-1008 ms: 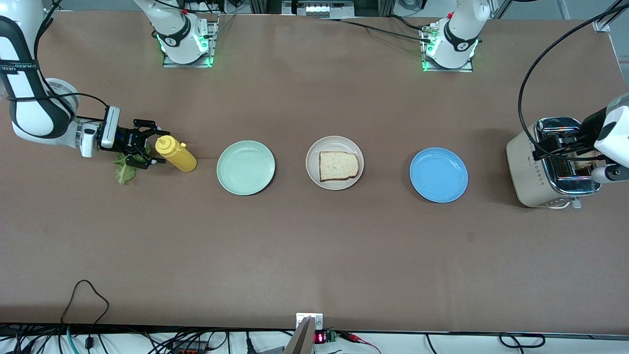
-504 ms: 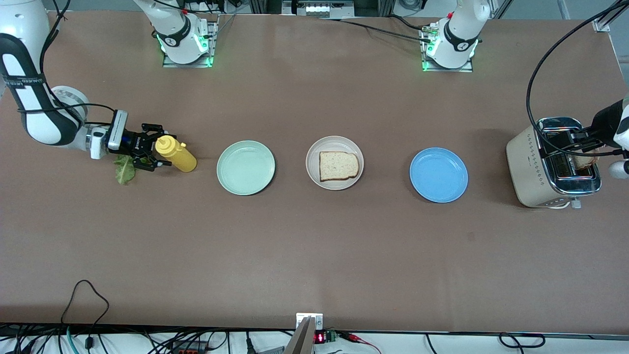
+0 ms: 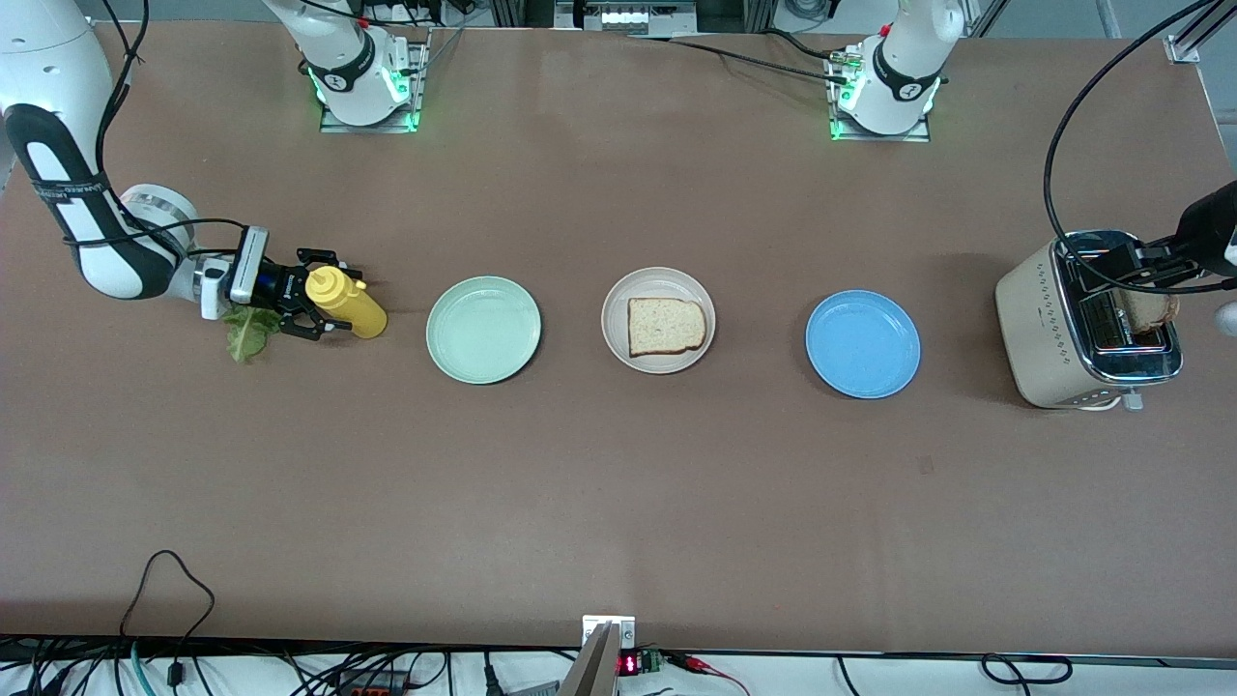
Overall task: Make sandwich in beige plate with both arms
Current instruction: 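Close the right gripper around the yellow squeeze bottle, then lift the squeeze bottle with the right gripper toward the green plate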
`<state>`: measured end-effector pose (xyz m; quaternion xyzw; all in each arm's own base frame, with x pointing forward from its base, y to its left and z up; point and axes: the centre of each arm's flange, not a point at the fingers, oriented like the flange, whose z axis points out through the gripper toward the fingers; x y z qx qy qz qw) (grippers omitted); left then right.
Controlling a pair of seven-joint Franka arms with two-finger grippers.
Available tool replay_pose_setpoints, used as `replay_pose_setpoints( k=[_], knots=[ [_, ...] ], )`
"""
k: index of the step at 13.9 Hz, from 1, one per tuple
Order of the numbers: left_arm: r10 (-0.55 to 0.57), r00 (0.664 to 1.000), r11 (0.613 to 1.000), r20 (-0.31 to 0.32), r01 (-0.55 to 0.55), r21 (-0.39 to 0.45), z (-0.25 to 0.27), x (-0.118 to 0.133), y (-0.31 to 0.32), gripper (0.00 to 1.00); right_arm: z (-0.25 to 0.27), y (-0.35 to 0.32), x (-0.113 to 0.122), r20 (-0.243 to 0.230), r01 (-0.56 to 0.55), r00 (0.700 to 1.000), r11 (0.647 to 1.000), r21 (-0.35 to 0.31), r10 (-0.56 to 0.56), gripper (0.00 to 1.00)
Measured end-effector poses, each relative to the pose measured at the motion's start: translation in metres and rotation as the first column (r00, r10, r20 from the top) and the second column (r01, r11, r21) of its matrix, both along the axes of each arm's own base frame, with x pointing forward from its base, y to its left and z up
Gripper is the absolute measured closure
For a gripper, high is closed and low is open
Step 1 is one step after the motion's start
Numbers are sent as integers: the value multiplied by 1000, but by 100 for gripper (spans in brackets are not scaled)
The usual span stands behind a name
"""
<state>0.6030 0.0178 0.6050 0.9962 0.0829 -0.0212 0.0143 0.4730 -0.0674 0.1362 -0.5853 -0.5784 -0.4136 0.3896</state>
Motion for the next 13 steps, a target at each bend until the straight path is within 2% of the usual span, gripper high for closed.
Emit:
replay_pose_setpoints(
  k=[5,7,8,10,13],
  knots=[
    [-6,1000,1000,-1,6,7,0,0,-2,0,-8,3,-2,-12,21,1000,1000,22,-21,0],
    [-6,1000,1000,-2,6,7,0,0,-2,0,-10,4,-2,-15,19,1000,999,31,-19,4],
    [-6,1000,1000,-2,6,7,0,0,-2,0,-11,4,-2,-14,18,1000,999,35,-18,11],
    [-5,1000,1000,-2,5,7,0,0,-1,0,-12,5,0,-13,17,1000,999,41,-17,35],
    [1,1000,1000,-3,-1,8,-1,0,2,0,-13,6,1,-14,16,1000,999,45,-16,45]
  ],
)
